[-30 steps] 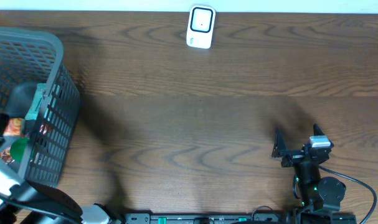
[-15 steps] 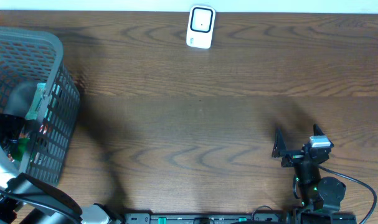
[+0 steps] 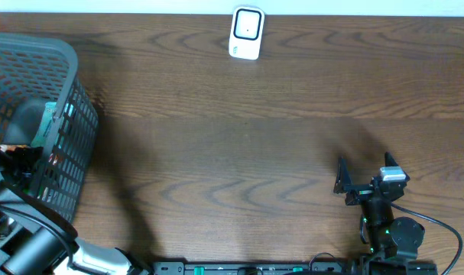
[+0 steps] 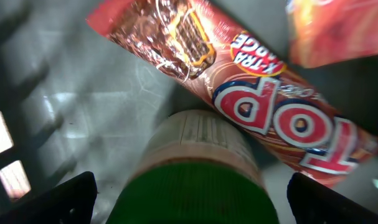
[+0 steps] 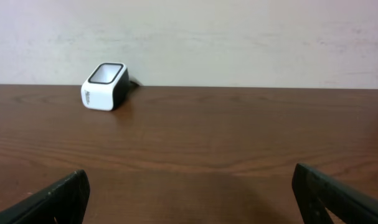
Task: Scan the item barcode
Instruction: 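Move the left gripper into the basket above the green-lidded jar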
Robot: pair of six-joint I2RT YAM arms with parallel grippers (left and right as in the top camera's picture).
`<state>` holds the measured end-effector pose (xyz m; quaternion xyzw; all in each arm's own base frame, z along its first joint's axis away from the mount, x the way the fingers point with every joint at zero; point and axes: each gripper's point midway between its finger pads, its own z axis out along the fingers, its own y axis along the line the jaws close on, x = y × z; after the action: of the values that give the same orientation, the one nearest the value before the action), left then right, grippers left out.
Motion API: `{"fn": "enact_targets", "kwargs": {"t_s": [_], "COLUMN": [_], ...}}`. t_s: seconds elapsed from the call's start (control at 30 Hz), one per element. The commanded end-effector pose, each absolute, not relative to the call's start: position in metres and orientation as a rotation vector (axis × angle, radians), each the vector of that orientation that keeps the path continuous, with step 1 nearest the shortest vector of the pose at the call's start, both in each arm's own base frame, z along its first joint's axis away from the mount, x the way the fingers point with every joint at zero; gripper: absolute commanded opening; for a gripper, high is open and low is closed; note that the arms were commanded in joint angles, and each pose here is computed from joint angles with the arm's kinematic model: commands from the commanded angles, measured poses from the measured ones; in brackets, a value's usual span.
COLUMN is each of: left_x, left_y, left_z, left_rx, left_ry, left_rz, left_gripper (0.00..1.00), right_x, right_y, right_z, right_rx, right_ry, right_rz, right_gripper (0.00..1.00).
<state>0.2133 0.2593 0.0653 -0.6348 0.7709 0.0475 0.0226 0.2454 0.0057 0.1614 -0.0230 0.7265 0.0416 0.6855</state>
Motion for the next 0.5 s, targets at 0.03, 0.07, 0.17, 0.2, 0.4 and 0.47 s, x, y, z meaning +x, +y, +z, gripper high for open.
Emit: {"fn": "enact_targets", "kwargs": {"t_s": [0.03, 0.07, 0.17, 0.2, 0.4, 0.47], "left_x": [0.205, 0.205, 0.202, 0.202, 0.199, 0.197], "left_y": [0.253, 0.252, 0.25, 0.25, 0.246, 0.244], "left_z": [0.05, 0.048, 0.045, 0.045, 0.044, 0.044], "left_rx": [-1.988, -1.993, -2.0, -2.002, -1.989, -1.995], "left_ry": [2.447, 2.453, 2.463, 2.465, 2.499, 2.507], "left_rz": [0.142, 0.141, 0.138, 0.138, 0.134, 0.132], "left_gripper": [0.98, 0.98, 0.98, 1.0, 0.85, 0.82], "right_x": [0.245, 0.245, 0.245, 0.245, 0.245, 0.245], "right_y": [0.007, 0.007, 0.007, 0.007, 0.007, 0.007], "right_z": [0.161, 0.161, 0.161, 0.161, 0.161, 0.161], "right_rx": [-0.042, -0.042, -0.042, -0.042, -0.042, -0.042], "right_ry": [1.63, 1.63, 1.63, 1.63, 1.63, 1.63], "right_rz": [0.104, 0.104, 0.104, 0.104, 0.104, 0.105], "right_gripper": [0.99, 0.99, 0.99, 0.99, 0.99, 0.99]}}
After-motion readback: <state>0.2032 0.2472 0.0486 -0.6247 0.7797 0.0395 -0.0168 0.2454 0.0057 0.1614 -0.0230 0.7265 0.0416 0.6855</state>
